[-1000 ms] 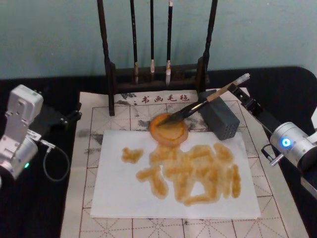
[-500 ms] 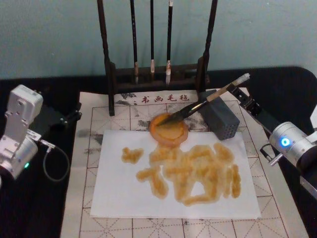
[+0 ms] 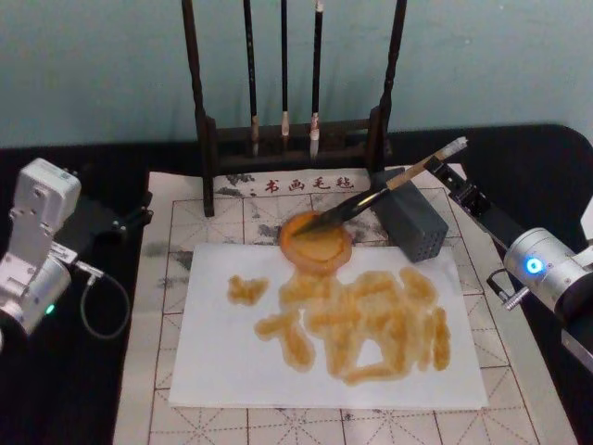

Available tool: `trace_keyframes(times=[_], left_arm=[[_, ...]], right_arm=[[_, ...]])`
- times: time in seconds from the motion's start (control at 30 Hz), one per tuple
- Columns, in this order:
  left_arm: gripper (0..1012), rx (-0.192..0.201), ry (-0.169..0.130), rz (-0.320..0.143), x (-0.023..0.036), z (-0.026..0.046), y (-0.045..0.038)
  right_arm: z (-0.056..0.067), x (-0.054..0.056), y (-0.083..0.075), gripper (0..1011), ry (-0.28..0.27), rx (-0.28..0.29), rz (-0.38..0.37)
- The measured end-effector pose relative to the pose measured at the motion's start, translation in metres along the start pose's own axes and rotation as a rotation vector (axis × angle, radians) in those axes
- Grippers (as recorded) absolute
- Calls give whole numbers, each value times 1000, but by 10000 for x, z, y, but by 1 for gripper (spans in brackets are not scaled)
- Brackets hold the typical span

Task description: Pick up the brush from the inkstone, write on the paper, then place the brush back to its original position.

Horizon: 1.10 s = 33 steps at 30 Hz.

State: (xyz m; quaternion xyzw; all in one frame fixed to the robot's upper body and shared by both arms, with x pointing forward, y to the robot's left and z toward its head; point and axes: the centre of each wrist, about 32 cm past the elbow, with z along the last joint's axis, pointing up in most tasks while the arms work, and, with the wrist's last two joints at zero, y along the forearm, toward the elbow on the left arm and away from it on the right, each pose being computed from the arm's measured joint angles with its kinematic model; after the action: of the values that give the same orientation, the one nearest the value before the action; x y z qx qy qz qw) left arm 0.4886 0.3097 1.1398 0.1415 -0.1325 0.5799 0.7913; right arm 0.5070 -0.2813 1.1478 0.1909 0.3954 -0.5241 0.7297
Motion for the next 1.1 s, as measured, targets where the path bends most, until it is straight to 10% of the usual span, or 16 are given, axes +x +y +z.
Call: trace_keyframes(times=[1.1], left_arm=[[1001, 0, 0, 0, 0, 0, 0]], right_arm=[[47, -11, 259, 1000, 37, -6, -3]])
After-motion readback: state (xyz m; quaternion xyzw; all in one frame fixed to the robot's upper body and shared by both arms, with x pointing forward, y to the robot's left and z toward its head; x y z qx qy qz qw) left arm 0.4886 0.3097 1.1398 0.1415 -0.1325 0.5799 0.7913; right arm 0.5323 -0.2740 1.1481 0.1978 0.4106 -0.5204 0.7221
